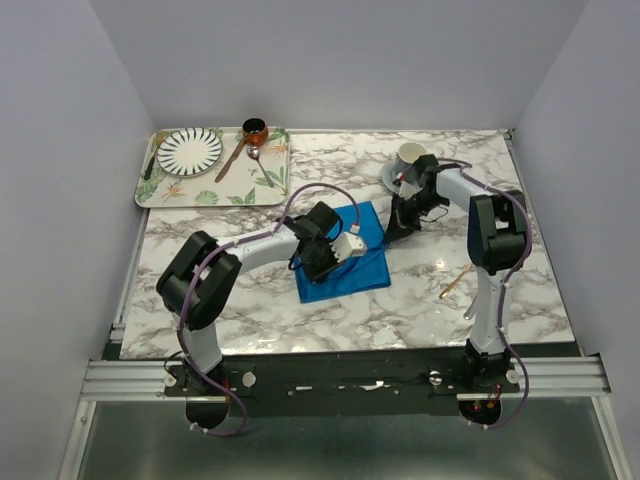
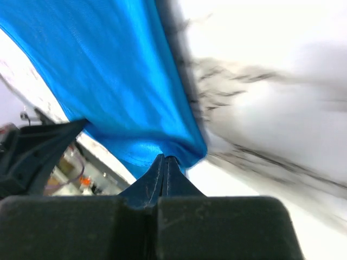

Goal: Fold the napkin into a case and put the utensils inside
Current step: Fold the square-folded napkin at the center of the board.

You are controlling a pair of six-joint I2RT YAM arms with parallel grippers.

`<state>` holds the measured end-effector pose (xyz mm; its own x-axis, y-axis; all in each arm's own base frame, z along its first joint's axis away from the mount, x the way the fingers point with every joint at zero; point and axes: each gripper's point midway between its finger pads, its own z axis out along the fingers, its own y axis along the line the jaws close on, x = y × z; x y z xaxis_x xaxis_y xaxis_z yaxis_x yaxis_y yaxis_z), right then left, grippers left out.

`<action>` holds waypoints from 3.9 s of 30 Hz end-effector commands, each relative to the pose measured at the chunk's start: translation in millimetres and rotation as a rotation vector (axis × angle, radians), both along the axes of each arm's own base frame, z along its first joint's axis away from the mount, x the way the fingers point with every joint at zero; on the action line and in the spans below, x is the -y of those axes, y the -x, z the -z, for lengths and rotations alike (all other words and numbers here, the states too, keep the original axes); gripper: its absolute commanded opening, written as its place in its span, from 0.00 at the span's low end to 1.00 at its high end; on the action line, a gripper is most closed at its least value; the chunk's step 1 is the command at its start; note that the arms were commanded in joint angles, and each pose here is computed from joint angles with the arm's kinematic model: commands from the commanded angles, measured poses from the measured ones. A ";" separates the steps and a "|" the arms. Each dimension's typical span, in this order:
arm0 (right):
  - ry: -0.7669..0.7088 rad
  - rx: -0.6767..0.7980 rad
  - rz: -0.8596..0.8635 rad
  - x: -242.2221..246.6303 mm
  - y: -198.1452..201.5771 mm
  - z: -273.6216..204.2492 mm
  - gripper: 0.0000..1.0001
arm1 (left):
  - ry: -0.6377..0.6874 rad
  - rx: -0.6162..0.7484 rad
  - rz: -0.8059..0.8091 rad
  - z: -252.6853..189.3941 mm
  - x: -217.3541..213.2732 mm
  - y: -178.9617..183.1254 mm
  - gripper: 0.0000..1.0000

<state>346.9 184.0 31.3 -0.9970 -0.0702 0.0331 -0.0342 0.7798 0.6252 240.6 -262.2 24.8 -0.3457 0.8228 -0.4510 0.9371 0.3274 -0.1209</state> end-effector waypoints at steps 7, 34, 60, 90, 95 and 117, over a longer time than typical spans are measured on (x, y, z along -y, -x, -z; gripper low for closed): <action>0.042 0.070 -0.033 64.2 2.8 -29.5 0.49 | 0.101 -0.108 -0.085 -6.9 60.5 -18.2 0.00; -0.187 -0.039 0.178 -12.0 63.8 12.7 0.01 | 0.126 -0.228 -0.123 -7.7 71.1 -4.5 0.00; -0.088 -0.046 0.203 -0.2 69.4 32.0 0.01 | 0.182 -0.258 -0.041 -47.1 71.7 33.1 0.00; -0.176 0.054 0.346 18.5 56.6 -18.6 0.08 | 0.197 -0.468 -0.212 7.4 98.8 7.8 0.00; -0.222 0.035 0.369 12.3 52.7 -13.6 0.05 | 0.214 -0.451 -0.203 0.4 100.9 3.5 0.00; -0.145 -0.081 0.433 16.7 57.8 40.4 0.01 | 0.292 -0.432 -0.148 -37.7 108.8 17.7 0.00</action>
<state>296.6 174.0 14.2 -0.9428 0.3156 0.1073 0.2785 0.5690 0.7737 230.9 -363.4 32.4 -0.6888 0.6220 -0.3724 0.6911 0.4082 -0.5965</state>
